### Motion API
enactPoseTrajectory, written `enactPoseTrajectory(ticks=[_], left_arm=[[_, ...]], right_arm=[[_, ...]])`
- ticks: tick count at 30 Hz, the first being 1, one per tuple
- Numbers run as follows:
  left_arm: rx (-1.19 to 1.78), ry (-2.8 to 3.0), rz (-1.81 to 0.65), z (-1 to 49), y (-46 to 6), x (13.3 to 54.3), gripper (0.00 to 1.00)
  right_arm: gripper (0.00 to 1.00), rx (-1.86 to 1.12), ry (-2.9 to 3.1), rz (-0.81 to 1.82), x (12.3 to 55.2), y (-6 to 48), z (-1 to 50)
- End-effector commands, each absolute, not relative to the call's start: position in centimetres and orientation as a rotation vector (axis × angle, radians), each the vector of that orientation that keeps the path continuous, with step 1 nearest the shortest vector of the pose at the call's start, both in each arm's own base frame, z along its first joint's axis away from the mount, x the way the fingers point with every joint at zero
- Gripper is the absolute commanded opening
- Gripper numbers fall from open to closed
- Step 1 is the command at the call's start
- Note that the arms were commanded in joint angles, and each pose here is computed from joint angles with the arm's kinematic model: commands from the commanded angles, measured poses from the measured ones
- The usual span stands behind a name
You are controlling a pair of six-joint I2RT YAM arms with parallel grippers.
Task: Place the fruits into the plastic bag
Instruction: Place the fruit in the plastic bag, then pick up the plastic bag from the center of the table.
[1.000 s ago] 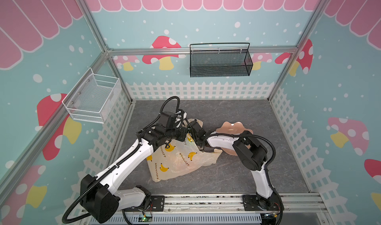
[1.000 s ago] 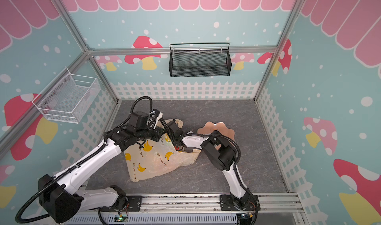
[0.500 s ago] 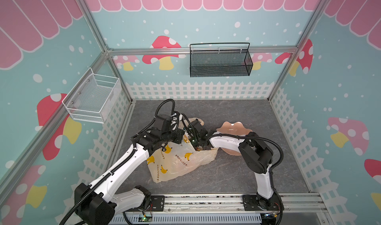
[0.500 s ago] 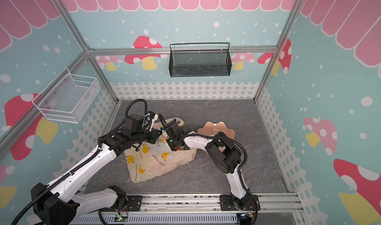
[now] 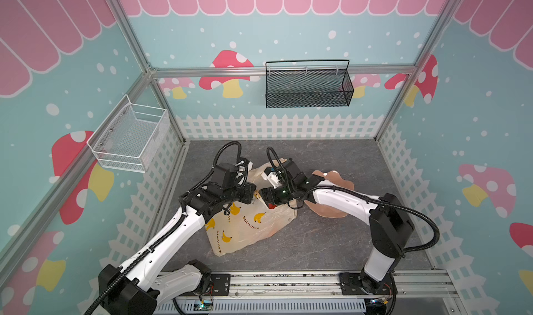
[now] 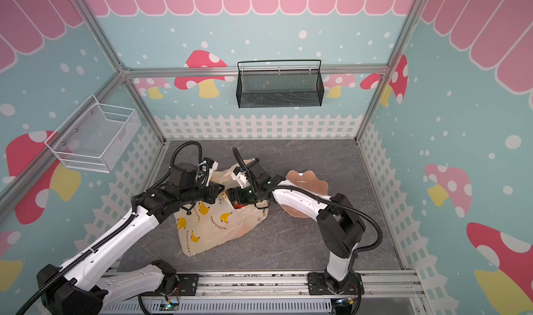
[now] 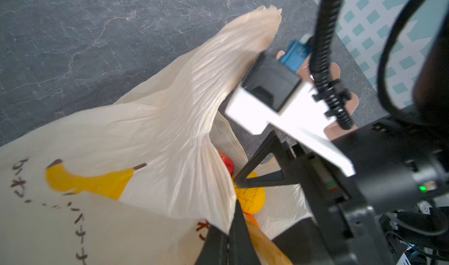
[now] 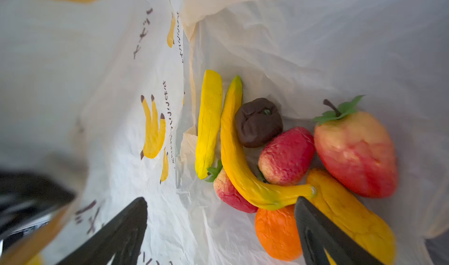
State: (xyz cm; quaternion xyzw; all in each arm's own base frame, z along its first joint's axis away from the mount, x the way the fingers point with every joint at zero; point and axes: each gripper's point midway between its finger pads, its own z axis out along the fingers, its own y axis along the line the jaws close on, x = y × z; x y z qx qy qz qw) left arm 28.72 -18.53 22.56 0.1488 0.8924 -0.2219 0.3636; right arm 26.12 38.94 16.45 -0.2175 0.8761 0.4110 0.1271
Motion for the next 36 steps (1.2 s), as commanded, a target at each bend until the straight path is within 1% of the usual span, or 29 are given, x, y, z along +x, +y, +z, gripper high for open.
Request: enactPoseTrajectory(ticks=[1,4,8,12,15,20,24,28,36], left_arm=[[0.353,2.310,-0.564,22.3,-18.0,28.4,0.00],[0.348,2.306,-0.564,22.4,-17.9,28.3,0.00],[0.349,2.303,-0.565,22.6,-17.8,28.2,0.00],[0.350,2.302,-0.579,22.7,-18.0,28.0,0.00],[0.348,2.300,-0.581,22.7,-17.9,27.9,0.00],[0.350,2.303,-0.588,22.7,-18.0,27.8,0.00],[0.353,2.305,-0.592,22.6,-18.0,27.8,0.00],[0.360,2.307,-0.598,22.5,-18.2,27.7,0.00],[0.364,2.301,-0.596,22.7,-18.1,27.6,0.00]], right_arm=[[0.96,-0.624,2.569,1.024,26.5,36.5,16.0],[0.98,-0.595,2.557,0.906,27.3,34.8,16.6],[0.98,-0.453,2.574,0.804,28.1,30.8,17.6],[0.99,-0.273,2.586,0.828,28.4,26.2,18.8],[0.98,-0.207,2.628,0.876,27.3,24.1,18.5],[0.99,-0.147,2.694,0.990,24.1,23.0,16.6],[0.99,-0.070,2.714,1.053,22.8,22.2,14.7],[0.98,-0.026,2.697,1.152,22.7,22.6,13.8],[0.97,-0.004,2.695,1.219,23.4,23.2,12.9]])
